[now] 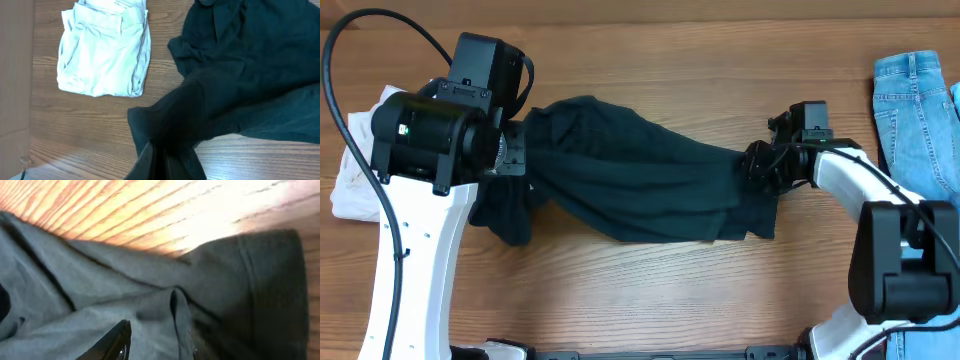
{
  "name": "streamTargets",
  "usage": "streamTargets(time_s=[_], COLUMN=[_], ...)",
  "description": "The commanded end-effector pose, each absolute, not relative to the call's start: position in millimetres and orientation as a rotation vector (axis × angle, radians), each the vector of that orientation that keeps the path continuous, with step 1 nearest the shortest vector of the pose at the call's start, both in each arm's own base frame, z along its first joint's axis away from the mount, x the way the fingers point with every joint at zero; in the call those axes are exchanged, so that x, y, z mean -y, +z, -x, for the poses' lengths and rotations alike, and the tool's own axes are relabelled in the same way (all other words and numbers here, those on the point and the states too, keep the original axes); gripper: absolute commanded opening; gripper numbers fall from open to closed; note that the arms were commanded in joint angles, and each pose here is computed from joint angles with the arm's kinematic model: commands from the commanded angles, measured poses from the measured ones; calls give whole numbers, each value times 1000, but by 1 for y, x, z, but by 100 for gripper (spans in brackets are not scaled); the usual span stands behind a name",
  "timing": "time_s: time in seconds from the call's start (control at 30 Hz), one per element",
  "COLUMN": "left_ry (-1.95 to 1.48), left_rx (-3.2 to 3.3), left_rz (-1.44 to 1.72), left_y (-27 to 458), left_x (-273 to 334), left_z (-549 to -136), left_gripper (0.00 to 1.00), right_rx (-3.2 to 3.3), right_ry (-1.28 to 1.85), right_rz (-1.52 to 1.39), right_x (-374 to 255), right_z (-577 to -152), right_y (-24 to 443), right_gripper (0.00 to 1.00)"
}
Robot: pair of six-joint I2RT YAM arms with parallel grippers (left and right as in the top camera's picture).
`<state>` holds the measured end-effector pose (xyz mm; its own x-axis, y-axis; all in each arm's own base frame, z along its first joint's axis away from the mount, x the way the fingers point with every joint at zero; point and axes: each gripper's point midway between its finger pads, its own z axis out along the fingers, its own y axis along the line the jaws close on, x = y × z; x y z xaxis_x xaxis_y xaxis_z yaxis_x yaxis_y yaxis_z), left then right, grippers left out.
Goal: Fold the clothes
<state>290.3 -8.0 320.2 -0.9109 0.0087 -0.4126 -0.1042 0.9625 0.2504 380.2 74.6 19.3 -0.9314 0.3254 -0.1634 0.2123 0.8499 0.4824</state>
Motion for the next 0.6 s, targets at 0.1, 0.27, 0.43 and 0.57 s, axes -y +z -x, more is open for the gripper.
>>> streamTargets(time_s=[0.1,0.27,0.43,0.57], left_ry=[369,373,378,379], left_rx=[-2673,-2676,-2678,-2677], left_rz=[54,46,28,29], left_y=[327,327,327,327], left_x=[7,7,7,6], left_z=[-291,-290,-290,-290], left_gripper=[4,4,4,4], right_rx=[-2791,-2760,-2637,-2451], right_ry=[733,816,806,766], right_rz=[-367,-361,-316,-271], right_x=[-92,-95,-87,-74], right_z=[-383,-386,-390,-384], right_y=[12,36,91,167], right_gripper=[15,4,4,4])
